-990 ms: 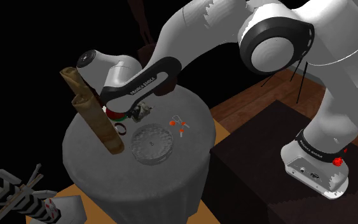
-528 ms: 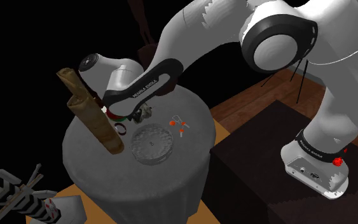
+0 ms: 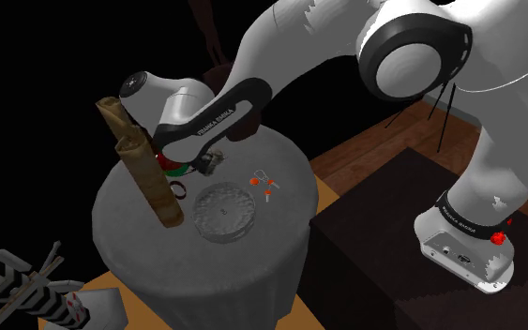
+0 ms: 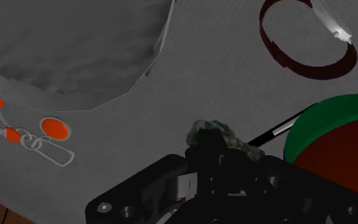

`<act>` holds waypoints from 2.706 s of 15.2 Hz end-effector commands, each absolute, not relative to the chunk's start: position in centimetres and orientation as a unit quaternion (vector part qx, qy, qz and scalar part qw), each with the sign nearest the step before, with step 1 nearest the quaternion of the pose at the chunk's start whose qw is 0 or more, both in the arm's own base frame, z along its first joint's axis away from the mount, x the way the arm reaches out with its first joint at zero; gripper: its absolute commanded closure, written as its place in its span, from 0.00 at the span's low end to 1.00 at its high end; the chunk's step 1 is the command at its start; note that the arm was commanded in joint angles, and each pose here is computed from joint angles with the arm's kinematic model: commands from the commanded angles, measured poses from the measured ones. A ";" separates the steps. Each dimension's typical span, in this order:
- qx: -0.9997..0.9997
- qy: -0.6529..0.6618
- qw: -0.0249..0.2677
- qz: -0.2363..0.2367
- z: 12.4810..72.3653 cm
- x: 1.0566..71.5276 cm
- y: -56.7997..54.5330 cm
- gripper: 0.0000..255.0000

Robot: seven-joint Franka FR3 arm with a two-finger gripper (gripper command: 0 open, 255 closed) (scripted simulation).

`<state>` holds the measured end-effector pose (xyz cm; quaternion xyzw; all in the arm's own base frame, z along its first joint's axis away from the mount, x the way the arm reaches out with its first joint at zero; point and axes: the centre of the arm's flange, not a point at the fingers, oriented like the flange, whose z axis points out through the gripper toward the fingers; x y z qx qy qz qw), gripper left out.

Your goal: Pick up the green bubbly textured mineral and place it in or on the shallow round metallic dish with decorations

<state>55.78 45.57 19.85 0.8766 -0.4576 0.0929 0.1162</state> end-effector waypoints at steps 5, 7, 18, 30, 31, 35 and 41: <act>0.665 -0.735 -0.079 0.107 21.4 54.3 37.3 0.00; 0.517 -0.831 -0.174 0.108 20.8 51.6 33.9 0.00; 0.475 -0.851 -0.198 0.107 16.8 52.5 33.2 0.00; 0.475 -0.851 -0.197 0.107 16.8 52.5 33.2 1.00; 0.475 -0.851 -0.197 0.107 16.8 52.5 33.2 1.00; 0.475 -0.851 -0.198 0.107 17.9 52.5 33.2 1.00; 0.475 -0.851 -0.198 0.107 21.1 52.5 33.2 1.00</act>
